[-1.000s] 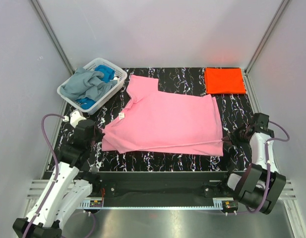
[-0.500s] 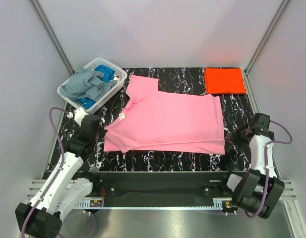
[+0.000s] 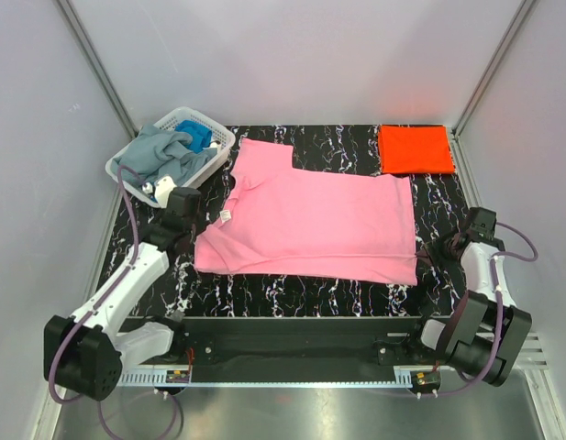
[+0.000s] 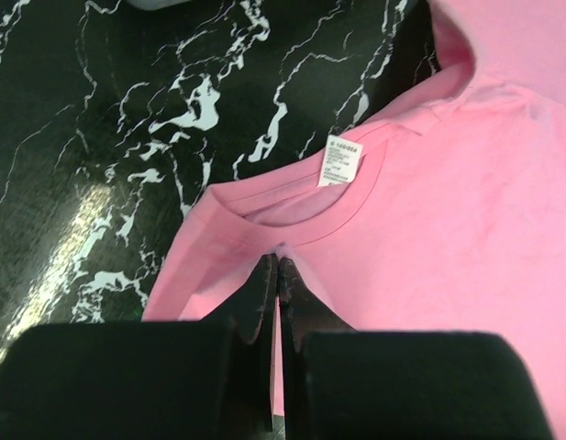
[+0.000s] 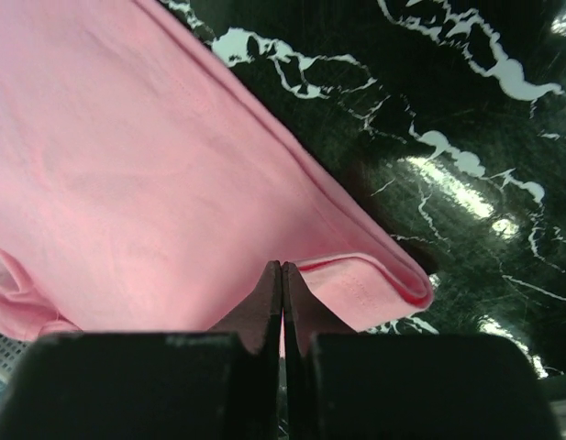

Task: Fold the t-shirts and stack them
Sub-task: Fold the tshirt

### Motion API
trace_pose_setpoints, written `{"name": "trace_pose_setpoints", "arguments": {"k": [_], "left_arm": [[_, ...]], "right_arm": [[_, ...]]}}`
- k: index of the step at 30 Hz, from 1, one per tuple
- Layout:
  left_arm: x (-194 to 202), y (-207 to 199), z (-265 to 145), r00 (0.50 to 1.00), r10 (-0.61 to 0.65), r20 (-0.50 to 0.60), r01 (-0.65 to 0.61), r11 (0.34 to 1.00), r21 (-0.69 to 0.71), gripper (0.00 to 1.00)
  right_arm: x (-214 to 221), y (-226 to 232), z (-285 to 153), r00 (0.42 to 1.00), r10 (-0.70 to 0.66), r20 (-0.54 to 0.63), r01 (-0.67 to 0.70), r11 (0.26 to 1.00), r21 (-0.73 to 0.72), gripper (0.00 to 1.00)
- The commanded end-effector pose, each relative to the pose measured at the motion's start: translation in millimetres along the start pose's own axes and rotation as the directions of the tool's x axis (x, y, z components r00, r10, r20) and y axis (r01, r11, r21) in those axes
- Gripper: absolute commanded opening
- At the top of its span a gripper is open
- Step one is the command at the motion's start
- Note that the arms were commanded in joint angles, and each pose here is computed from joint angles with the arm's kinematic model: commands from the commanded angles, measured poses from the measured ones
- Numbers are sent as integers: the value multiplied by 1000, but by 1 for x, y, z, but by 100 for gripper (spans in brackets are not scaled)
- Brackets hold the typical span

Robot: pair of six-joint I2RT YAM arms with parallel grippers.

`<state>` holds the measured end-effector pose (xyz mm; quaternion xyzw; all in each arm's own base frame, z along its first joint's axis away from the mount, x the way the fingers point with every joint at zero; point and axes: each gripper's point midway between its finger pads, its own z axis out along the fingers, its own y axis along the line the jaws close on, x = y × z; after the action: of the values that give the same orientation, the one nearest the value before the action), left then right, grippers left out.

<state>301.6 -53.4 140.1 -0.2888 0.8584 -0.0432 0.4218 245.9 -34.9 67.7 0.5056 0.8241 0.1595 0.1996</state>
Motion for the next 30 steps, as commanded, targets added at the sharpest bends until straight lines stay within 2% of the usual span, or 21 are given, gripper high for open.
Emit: {"name": "trace_pose_setpoints", "arguments": {"k": [1, 9, 12, 19, 30], "left_arm": [[-33, -22, 0, 995, -14, 102, 10, 999, 38, 0], [-63, -55, -1, 985, 25, 170, -44, 993, 111, 0], [-68, -63, 3, 984, 73, 164, -90, 991, 96, 0], [-52, -66, 33, 986, 136, 91, -139, 990, 26, 0], [-63, -80, 50, 968, 219, 126, -218, 976, -19, 0]], "right_arm": [[-21, -1, 5, 997, -14, 78, 12, 1000, 28, 0], [-25, -7, 19, 997, -6, 78, 2, 999, 54, 0], [-28, -1, 18, 997, -9, 81, 6, 999, 38, 0], [-33, 4, 19, 996, -19, 85, 17, 1000, 25, 0], [-41, 7, 20, 994, -25, 106, 21, 999, 31, 0]]}}
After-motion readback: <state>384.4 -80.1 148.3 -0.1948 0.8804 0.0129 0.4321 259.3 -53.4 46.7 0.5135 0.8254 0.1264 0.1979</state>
